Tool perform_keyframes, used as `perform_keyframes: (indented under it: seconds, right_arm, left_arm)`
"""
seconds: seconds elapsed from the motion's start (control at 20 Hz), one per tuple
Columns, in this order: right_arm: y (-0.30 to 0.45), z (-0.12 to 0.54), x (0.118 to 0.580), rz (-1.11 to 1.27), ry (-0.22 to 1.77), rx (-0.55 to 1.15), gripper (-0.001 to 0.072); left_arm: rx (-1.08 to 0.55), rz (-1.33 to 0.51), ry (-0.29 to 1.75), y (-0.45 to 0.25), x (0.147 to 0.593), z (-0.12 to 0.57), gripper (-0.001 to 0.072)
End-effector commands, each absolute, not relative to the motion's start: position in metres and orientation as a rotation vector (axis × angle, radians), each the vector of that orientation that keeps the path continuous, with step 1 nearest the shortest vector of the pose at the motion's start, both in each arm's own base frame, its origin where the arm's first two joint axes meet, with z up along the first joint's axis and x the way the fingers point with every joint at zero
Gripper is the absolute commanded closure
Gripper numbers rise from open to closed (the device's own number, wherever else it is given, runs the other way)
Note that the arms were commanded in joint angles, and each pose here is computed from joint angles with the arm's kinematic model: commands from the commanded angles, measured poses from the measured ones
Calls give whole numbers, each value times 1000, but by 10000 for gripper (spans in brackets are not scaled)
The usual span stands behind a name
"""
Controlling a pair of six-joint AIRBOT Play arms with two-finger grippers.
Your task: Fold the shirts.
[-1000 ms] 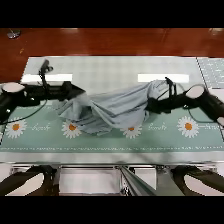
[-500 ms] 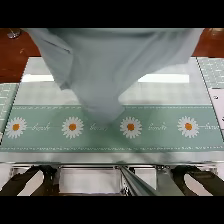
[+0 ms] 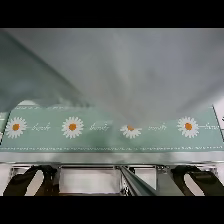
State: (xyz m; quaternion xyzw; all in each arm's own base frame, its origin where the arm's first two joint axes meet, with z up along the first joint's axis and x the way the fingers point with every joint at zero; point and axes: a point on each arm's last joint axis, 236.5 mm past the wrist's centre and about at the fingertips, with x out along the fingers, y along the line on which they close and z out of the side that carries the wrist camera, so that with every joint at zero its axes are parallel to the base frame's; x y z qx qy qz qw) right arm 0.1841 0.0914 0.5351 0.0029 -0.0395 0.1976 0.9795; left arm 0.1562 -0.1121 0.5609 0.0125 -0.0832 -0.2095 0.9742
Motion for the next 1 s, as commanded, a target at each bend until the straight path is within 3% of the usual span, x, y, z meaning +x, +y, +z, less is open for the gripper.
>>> perform_keyframes:
  seconds: [0.0,0.15,0.35,0.5,0.6,0.75,0.95]
  right_arm:
    - [92,513,161,399,8,3,676]
    - [100,473,163,436,183,31,675]
    - [114,383,206,497,481,117,676]
    - [120,290,265,487,643,241,676]
    - [115,222,309,432,723,317,676]
    - [101,143,382,336,815,369,676]
    - [103,90,482,307,893,440,676]
  left_arm:
    - [68,-237,-221,-83,129,570,686]
    - [28,-239,-128,-78,147,549,686]
    - [-102,-276,196,-64,229,451,686]
    - [-249,-311,492,-55,306,336,686]
    - [-325,-324,580,-56,349,280,686]
    - [-402,-300,624,-60,420,223,686]
    - [-454,-251,614,-68,495,172,686]
